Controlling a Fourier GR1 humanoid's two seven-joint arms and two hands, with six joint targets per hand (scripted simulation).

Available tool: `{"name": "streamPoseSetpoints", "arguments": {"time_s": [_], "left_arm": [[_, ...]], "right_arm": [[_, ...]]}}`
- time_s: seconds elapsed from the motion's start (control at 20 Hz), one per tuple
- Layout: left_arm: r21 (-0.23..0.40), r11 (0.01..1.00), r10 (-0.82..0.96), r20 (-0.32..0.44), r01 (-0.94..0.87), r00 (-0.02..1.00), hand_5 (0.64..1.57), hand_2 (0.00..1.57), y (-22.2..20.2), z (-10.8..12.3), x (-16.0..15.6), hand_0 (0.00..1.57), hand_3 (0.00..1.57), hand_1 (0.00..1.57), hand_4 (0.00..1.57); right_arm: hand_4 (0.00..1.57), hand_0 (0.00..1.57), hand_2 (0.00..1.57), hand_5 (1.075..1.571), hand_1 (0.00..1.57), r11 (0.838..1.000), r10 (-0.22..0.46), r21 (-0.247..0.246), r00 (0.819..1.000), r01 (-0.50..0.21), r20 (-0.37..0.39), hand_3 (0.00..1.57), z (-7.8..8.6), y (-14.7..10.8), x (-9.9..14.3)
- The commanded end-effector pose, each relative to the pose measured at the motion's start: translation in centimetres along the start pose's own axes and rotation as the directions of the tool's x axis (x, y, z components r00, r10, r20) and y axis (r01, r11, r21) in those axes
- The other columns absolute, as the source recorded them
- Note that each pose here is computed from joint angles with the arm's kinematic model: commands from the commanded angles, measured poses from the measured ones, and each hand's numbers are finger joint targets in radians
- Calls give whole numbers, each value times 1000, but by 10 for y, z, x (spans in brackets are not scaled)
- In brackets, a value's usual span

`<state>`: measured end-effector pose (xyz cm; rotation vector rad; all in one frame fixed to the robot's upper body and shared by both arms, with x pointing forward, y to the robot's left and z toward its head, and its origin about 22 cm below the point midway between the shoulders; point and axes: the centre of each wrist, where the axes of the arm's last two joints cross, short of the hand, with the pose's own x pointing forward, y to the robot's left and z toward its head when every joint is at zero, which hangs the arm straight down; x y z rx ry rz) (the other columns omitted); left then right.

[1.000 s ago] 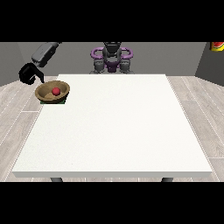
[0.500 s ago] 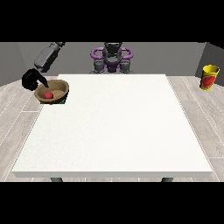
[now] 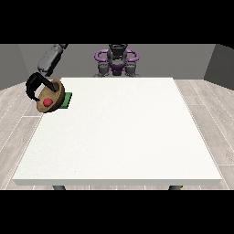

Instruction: Pick the cup and pour the ball into the bowl, then pick the bowl and place it on the pad

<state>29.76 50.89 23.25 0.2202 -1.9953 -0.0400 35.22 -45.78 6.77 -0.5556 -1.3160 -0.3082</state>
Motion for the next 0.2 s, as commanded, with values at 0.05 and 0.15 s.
{"name": "streamPoseSetpoints", "arguments": {"time_s": [0.05,0.15], "left_arm": [[-41,999,8,-89,-12,996,1569,0,-29,11,-33,0,0,0,1190],[7,1000,-7,-181,9,983,1569,0,-23,14,-47,0,0,0,1190]], "right_arm": [[0,0,0,1400,0,997,76,36,993,-73,-85,0,-1,-14,1],[200,0,0,1375,0,991,113,73,992,-109,-54,0,-5,-6,39]]}}
